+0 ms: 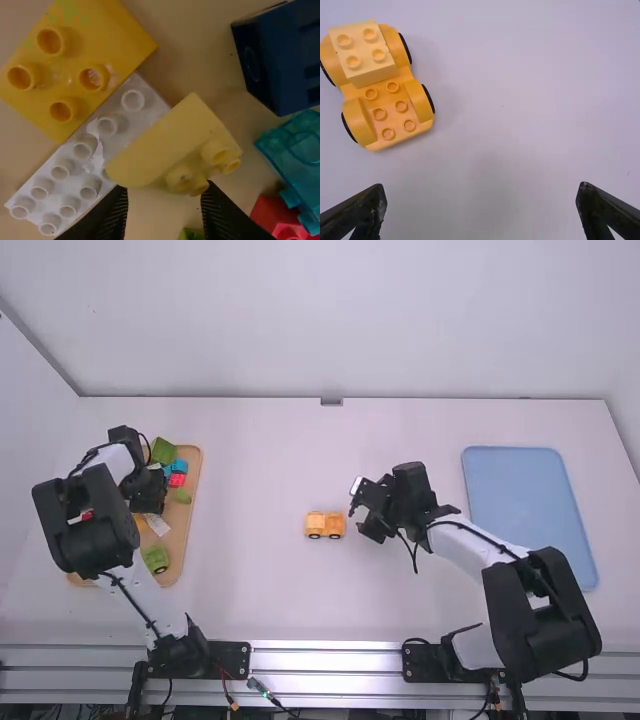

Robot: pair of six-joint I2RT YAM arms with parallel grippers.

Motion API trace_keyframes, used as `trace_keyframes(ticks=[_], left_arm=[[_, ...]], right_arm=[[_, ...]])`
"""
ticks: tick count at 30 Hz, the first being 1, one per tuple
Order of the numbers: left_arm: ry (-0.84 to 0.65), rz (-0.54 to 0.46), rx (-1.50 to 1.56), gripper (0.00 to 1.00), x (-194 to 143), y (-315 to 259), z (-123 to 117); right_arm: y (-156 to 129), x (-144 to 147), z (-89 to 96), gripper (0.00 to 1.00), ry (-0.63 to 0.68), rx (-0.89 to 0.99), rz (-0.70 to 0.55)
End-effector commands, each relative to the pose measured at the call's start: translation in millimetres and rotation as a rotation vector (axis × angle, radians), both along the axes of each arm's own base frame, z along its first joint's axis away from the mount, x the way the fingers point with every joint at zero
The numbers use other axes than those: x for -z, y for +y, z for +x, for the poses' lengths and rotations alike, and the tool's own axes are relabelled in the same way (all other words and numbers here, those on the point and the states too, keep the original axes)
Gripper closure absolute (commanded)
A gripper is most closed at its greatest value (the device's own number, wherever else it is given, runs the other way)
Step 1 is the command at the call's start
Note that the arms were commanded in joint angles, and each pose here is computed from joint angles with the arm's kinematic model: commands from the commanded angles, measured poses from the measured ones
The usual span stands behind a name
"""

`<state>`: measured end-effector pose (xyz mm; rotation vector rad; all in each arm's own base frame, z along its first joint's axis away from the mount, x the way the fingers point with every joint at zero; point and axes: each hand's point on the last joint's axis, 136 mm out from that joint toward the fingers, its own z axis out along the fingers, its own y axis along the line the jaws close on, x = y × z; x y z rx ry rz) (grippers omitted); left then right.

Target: Assemble lego blocks to make yellow taxi

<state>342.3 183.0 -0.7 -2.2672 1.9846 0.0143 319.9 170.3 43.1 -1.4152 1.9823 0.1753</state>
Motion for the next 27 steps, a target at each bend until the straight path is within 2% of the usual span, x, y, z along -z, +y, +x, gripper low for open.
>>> trace_keyframes(ticks=[1,9,12,16,21,22,23,27], left_arm=[[0.032,-0.003,-0.002,0.63,4,0,-9],[0.085,-0.041,0.065,0.65,4,-9,-21],[0.071,-0.074,0.168,0.65,1,-15,-16],[0.043,-0.066,0.327,0.59,-7,-13,-5],[0.008,-0.009,0.494,0.42,-26,-2,14],[-0.001,0.005,0.537,0.18,-30,0,19],[-0.003,0.012,0.561,0.03,-33,1,21],[0.007,0.042,0.647,0.01,-43,6,25]], right_arm=[[-1,-6,0.0,0.01,-0.013,0.006,0.009],[-1,-7,0.4,0.01,-0.015,0.006,0.010],[-1,-6,0.4,0.01,-0.014,0.006,0.010],[-1,-6,0.3,0.01,-0.014,0.007,0.009],[-1,-6,-0.1,0.01,-0.012,0.006,0.009],[-1,-6,-0.2,0.01,-0.011,0.006,0.008],[-1,-6,-0.2,0.01,-0.011,0.006,0.008],[-1,-6,-0.2,0.01,-0.011,0.007,0.009]])
